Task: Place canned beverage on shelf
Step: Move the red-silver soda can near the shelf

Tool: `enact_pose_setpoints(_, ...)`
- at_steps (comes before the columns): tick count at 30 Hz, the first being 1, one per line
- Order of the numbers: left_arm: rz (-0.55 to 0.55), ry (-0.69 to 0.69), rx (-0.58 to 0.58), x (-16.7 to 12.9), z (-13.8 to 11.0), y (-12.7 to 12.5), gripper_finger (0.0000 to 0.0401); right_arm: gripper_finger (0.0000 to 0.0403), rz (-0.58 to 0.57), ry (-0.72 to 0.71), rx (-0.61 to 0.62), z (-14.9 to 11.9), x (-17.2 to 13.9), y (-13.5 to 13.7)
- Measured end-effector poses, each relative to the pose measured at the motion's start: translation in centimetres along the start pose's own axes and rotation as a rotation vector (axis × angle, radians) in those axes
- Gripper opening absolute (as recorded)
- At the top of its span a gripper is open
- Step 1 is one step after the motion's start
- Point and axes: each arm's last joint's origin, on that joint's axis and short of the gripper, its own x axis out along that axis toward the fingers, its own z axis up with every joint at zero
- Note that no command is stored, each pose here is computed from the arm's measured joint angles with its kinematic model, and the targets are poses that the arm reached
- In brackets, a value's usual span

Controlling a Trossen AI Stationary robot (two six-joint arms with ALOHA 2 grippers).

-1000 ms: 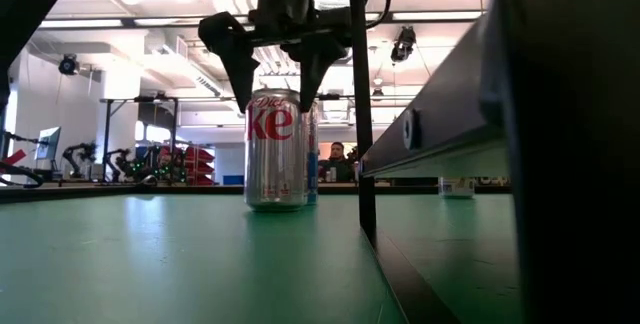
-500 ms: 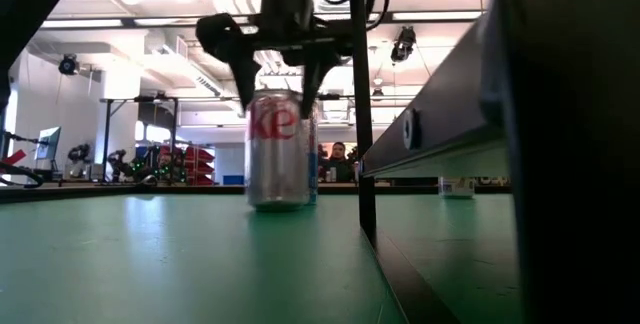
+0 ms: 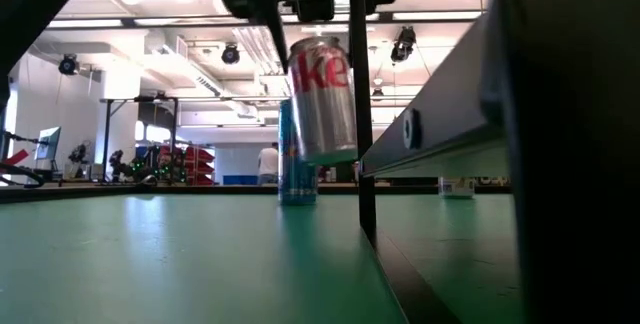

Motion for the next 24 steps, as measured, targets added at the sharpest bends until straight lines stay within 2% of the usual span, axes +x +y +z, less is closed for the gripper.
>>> enact_pose_setpoints(4,0.013,0.019,-0.052,1.0,-0.3,-0.1,0.0292,0.0384,0.000,0.000,0.000,0.0,0.0,0.0)
enact_pose_setpoints(8,-0.023,0.032,-0.075,0.4,-0.3,-0.3,0.0289,0.0384,-0.001,-0.001,0.000,0.0,0.0,0.0)
enact_pose_setpoints(17,0.022,0.035,-0.295,0.0,-0.2,0.1,0.0288,0.0384,0.000,0.001,0.000,0.0,0.0,0.0)
enact_pose_setpoints(21,-0.011,0.045,-0.307,0.0,0.1,-0.3,0.0288,0.0384,-0.001,0.001,0.000,0.0,0.0,0.0)
enact_pose_setpoints(24,-0.077,0.039,-0.232,0.1,0.2,-1.0,0.0288,0.0384,-0.001,0.001,0.000,0.0,0.0,0.0)
